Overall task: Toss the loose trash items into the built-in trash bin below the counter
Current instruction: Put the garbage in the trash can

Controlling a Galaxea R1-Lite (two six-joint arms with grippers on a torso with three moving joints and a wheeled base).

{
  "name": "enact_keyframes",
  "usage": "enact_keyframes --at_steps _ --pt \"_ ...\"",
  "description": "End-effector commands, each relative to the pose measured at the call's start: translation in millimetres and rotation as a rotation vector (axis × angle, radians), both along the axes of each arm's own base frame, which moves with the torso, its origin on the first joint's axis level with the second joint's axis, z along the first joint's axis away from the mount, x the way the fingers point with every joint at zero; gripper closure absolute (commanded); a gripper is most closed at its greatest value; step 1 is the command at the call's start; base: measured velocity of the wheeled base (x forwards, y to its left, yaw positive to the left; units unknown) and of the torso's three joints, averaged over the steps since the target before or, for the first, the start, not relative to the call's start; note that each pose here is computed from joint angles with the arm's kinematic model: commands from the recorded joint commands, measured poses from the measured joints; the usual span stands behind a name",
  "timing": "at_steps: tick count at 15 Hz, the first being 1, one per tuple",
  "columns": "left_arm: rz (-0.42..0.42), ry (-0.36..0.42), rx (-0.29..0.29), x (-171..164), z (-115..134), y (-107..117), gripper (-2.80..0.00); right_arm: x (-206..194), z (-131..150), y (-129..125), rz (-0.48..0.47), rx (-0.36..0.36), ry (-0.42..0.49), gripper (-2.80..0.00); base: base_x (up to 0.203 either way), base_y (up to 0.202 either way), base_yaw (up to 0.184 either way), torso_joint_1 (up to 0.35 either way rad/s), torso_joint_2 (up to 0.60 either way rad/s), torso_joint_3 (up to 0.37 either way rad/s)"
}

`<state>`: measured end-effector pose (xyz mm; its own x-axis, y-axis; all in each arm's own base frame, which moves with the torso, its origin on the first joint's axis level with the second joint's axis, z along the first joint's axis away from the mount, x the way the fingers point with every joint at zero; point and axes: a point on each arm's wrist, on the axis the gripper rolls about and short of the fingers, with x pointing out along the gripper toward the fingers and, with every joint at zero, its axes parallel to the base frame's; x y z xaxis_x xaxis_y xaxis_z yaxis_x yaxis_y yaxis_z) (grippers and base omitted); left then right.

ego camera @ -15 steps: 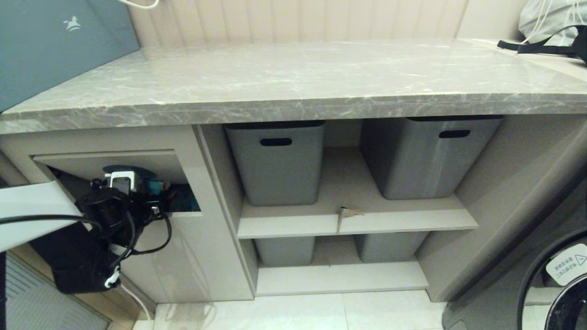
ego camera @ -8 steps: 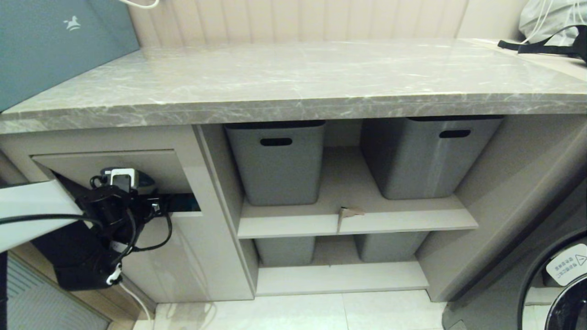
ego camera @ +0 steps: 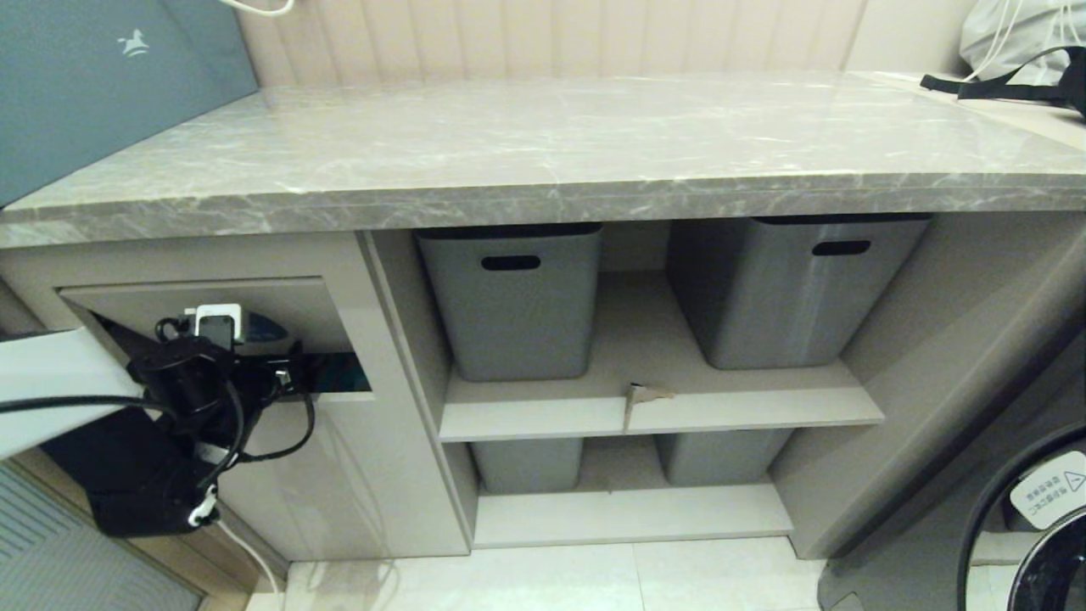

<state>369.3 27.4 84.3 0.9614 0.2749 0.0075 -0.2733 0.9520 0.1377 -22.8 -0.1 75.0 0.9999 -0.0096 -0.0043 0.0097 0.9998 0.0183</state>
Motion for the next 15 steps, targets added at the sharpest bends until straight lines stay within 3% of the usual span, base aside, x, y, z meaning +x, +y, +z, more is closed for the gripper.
enact_keyframes --at_steps 1,3,4,12,14,15 --pt "-0.001 -0.033 0.001 -9 15 -1 -2.8 0 0 0 0.0 0.0 0.002 0.0 0.0 0.0 0.0 0.0 0.0 0.0" --pt "-0.012 -0.025 0.001 -23 20 -6 -2.8 0 0 0 -0.001 0.0 0.0 0.0 0.0 0.0 0.0 0.0 0.0 0.0" --pt "-0.016 -0.027 0.001 -29 24 -7 0.0 0 0 0 0.0 0.0 0.0 0.0 0.0 0.0 0.0 0.0 0.0 0.0" --pt "-0.089 0.022 -0.006 -103 47 -29 0.0 0 0 0 0.0 0.0 0.001 0.0 0.0 0.0 0.0 0.0 0.0 0.0" --pt "-0.17 0.032 -0.006 -124 53 -41 0.0 0 0 0 -0.001 0.0 0.0 0.0 0.0 0.0 0.0 0.0 0.0 0.0" --pt "-0.258 0.033 -0.005 -137 55 -48 0.0 0 0 0 0.0 0.0 0.002 0.0 0.0 0.0 0.0 0.0 0.0 0.0"
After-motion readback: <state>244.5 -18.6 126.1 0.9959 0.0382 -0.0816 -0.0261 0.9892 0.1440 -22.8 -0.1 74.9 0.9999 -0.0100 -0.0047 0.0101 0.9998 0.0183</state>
